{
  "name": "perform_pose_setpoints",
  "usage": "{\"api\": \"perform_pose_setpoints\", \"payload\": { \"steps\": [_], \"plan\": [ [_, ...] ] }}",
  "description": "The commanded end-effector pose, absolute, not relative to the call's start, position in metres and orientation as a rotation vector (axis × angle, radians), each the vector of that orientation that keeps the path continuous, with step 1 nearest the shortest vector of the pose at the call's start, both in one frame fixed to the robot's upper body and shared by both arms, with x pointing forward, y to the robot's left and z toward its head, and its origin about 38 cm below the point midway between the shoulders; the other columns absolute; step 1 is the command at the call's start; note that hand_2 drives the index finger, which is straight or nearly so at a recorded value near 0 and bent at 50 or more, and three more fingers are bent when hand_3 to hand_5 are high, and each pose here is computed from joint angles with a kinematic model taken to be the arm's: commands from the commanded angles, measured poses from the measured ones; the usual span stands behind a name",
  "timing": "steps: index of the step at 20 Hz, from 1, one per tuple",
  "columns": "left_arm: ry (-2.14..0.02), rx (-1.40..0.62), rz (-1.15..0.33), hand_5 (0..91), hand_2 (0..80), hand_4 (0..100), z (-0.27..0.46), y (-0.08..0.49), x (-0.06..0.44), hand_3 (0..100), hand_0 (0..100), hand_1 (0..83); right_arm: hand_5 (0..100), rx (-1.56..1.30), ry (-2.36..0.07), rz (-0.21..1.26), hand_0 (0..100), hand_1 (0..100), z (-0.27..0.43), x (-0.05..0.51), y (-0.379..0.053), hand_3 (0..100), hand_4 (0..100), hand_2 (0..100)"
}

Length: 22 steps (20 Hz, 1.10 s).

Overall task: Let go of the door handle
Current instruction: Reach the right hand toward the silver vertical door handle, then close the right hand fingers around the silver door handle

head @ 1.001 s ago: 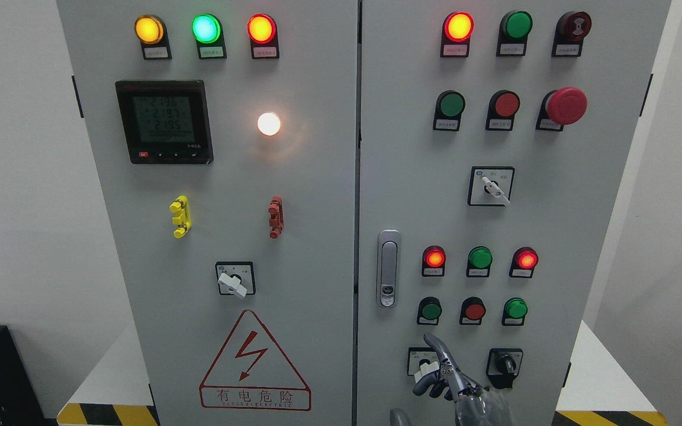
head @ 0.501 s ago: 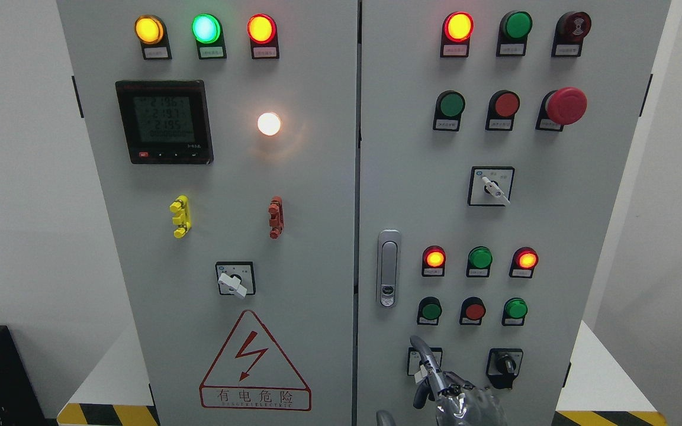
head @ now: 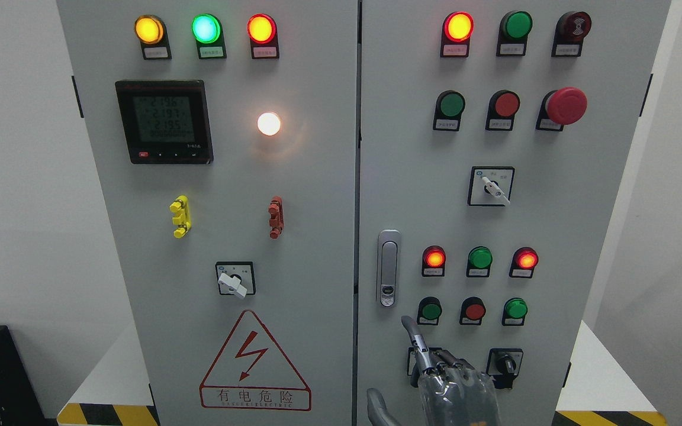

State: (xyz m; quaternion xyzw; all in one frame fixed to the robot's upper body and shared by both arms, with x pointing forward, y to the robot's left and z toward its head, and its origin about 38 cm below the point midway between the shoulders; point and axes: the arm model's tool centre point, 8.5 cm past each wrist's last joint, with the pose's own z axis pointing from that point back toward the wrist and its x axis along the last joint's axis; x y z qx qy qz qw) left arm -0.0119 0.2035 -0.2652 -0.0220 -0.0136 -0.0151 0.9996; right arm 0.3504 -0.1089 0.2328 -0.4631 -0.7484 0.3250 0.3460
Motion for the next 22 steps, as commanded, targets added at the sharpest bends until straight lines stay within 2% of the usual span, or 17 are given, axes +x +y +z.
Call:
{"api": "perform_pose_setpoints", "payload": {
  "steps": [1, 22],
  "plan": [
    [-0.029, -0.044, -0.030, 0.0, 4.5, 1, -0.265, 0.204, -0.012, 11, 0, 0.0, 75, -1.221, -1.930, 0.918, 30, 24, 0.227, 0.357, -0.089, 74, 71, 0],
    [-0.030, -0.046, -0.030, 0.0, 4.5, 1, -0.265, 0.203, -0.012, 11, 0, 0.0, 75, -1.274, -1.866, 0.926, 30, 23, 0.230, 0.384, -0.083, 76, 73, 0]
  ]
}}
